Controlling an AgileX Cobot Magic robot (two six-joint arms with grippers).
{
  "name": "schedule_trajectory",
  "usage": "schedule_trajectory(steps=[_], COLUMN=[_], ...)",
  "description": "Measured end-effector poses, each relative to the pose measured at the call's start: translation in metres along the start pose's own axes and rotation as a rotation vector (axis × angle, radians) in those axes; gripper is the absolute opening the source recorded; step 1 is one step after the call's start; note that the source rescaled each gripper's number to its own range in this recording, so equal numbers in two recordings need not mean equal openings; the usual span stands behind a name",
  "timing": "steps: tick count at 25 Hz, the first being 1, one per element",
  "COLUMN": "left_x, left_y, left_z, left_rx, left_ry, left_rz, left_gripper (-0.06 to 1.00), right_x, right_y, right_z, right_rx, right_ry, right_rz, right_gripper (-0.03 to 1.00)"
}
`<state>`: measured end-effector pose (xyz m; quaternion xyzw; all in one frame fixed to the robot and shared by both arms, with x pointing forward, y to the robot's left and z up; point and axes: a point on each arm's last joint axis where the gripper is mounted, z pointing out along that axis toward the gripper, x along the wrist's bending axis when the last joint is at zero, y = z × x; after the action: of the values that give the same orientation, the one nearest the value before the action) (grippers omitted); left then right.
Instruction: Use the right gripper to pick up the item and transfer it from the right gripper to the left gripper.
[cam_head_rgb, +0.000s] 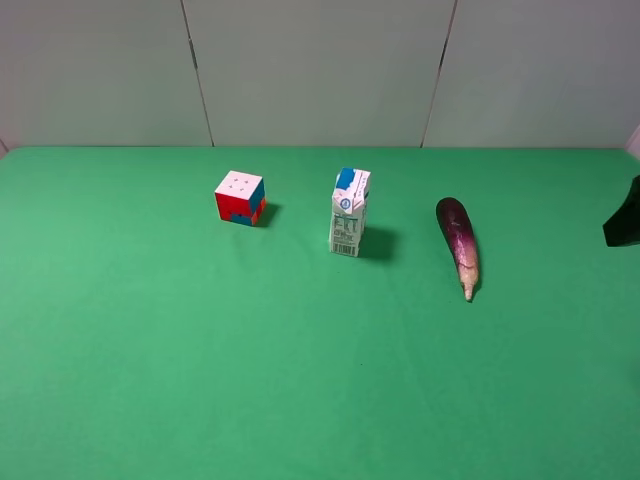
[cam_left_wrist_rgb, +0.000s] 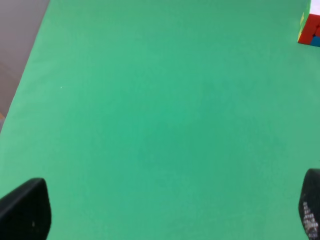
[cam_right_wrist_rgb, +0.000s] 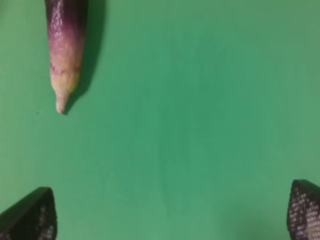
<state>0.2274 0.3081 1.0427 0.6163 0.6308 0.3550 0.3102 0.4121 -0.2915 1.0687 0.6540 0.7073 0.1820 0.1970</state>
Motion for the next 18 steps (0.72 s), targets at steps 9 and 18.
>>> schedule_trajectory(steps=[9,18], left_x=[0.0,0.0], left_y=[0.0,0.0], left_z=[0.0,0.0], left_rx=[0.0,0.0], left_ry=[0.0,0.0], left_rz=[0.0,0.0], left_gripper=[0.98,0.98], right_x=[0.045,0.061], right_y=[0.048,0.076], right_z=[0.038,0.097], right_rx=[0.06,0.203], right_ry=[0.112,0.106], right_rz=[-0.151,-0.107], right_gripper=[1.0,1.0])
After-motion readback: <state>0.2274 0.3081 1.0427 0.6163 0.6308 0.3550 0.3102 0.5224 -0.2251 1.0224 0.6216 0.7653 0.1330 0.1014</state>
